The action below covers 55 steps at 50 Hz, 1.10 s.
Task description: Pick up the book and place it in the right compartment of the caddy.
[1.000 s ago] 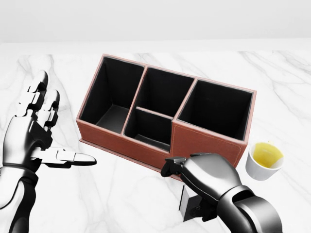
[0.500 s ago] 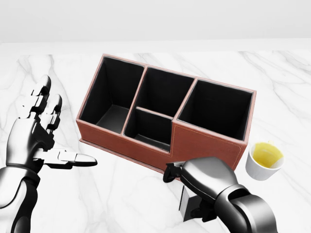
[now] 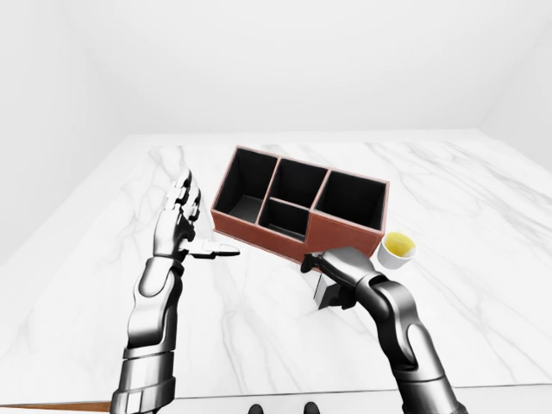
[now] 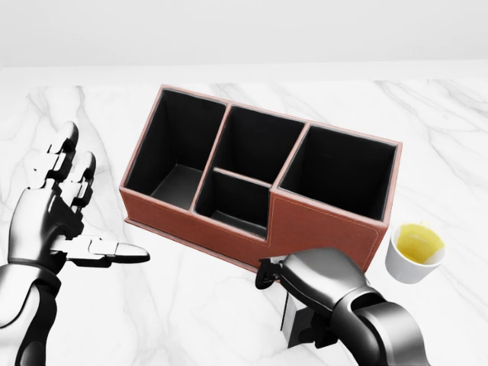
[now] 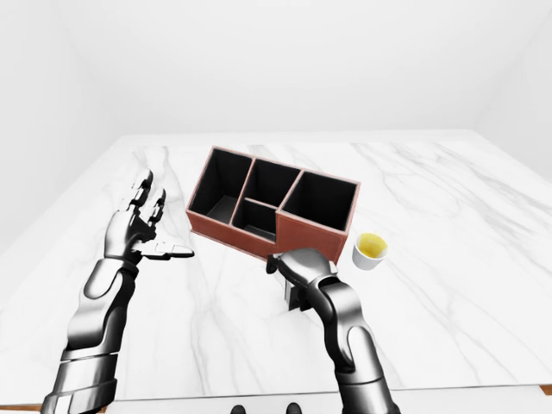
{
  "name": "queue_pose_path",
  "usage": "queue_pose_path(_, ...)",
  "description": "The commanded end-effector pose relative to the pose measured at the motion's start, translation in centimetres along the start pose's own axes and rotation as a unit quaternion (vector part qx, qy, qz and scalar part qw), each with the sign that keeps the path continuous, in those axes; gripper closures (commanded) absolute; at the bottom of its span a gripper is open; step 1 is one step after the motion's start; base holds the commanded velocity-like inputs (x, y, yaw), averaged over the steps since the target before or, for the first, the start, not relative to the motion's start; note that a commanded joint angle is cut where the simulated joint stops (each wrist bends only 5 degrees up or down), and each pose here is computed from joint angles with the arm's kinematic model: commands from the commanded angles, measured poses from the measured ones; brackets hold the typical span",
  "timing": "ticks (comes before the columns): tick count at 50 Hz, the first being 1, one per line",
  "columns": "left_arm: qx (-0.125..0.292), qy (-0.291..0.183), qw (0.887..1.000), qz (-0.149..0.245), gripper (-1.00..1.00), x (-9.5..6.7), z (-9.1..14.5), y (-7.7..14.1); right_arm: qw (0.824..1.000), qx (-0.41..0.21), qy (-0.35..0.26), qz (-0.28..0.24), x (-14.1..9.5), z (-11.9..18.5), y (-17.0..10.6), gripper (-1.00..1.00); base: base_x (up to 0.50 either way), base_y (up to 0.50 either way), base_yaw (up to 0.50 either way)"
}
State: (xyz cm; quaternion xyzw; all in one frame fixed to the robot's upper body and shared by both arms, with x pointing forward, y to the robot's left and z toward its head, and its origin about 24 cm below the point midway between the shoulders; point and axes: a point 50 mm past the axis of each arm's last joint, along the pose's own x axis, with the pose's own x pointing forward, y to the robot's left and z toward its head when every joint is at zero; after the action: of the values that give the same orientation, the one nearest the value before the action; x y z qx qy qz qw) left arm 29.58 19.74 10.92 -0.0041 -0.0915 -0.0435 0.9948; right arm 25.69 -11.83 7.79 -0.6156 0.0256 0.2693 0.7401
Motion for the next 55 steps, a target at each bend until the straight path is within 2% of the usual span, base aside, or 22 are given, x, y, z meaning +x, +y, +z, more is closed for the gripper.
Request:
queue_pose_path(1,-0.002,0.003,1.000,0.001,-1.00,-0.1,-0.2,0.1,1.000,-0.004,0.003,0.006,0.3,-0.1,0.1,-0.17,0.00,0.00,0.00)
queue_pose_path(30,-0.001,-0.001,1.000,0.001,-1.00,-0.2,0.0,0.1,0.999,-0.012,0.024,0.028,0.8,-1.0,0.7,-0.18,0.00,0.00,0.00)
queue_pose_path(44,-0.008,0.030,1.000,0.001,-1.00,0.0,-1.4,0.2,0.998,-0.017,0.031,0.045,1.7,-1.3,1.0,-0.18,0.00,0.00,0.00)
queue_pose_path(55,-0.008,0.033,0.999,0.001,-1.00,-0.1,-1.5,0.3,0.997,-0.018,0.040,0.060,2.3,-1.9,1.1,-0.18,0.00,0.00,0.00)
